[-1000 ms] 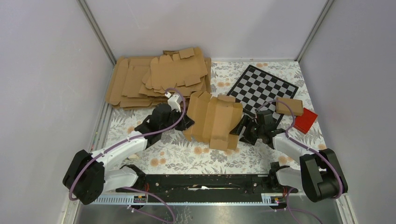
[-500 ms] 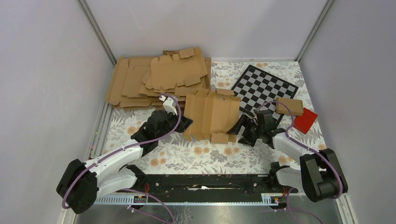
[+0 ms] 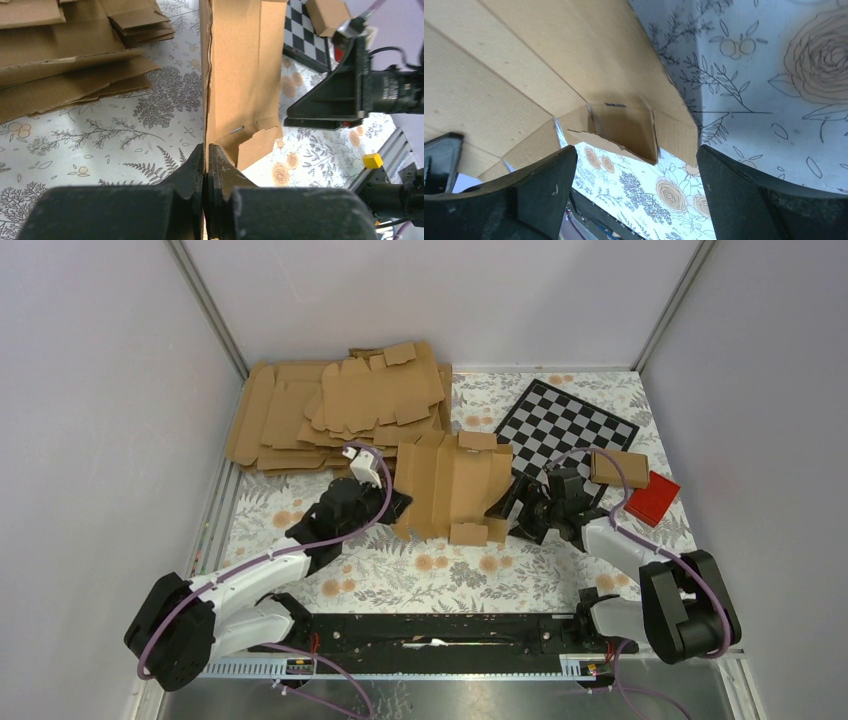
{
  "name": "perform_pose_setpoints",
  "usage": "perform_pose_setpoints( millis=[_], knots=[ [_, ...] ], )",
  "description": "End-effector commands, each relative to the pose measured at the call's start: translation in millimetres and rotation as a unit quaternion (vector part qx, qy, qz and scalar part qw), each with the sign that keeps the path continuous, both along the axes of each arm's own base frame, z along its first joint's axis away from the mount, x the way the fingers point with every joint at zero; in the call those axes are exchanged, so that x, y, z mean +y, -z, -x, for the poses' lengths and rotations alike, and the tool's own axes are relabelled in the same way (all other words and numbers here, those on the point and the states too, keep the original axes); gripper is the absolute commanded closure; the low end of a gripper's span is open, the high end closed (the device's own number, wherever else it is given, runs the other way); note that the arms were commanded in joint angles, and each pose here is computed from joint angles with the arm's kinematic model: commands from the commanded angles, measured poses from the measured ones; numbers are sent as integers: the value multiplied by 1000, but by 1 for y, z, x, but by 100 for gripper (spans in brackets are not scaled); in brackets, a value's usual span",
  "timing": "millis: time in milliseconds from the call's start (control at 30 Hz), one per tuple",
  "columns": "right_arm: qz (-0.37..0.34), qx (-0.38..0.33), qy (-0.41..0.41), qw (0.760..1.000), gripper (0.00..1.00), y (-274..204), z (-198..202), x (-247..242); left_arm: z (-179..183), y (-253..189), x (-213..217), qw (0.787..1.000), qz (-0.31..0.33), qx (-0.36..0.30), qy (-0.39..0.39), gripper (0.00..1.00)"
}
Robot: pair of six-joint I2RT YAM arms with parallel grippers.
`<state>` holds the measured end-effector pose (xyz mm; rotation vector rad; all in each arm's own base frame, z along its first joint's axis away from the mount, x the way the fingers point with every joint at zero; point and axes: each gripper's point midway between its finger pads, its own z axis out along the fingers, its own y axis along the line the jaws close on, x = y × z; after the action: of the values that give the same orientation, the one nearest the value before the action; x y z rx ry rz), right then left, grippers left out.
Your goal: Fold the paper box
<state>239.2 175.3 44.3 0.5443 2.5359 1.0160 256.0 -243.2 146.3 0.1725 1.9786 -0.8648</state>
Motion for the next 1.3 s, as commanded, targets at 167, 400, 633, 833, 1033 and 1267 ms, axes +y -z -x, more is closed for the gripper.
perform_pose_setpoints(
  millis=[167,400,633,833,1033,1267],
  knots=[
    [60,-29,-16,998,5,-6,-8,-12,-14,14,9,999,-37,-2,-39,99],
    [41,-6,-29,999,7,-1,4,-7,-13,16,9,998,-43,-4,-41,99],
    [11,8,-31,999,9,5,17,-1,-10,20,7,999,-38,-6,-39,100],
    [-30,8,-25,999,11,-6,13,10,-9,22,2,999,-41,-5,-32,100],
    [-82,-3,-17,996,17,-32,0,24,-7,19,0,999,-36,-10,-35,100],
    [-82,-7,-16,996,24,-37,-4,24,-4,12,4,998,-30,-27,-45,100]
  ],
)
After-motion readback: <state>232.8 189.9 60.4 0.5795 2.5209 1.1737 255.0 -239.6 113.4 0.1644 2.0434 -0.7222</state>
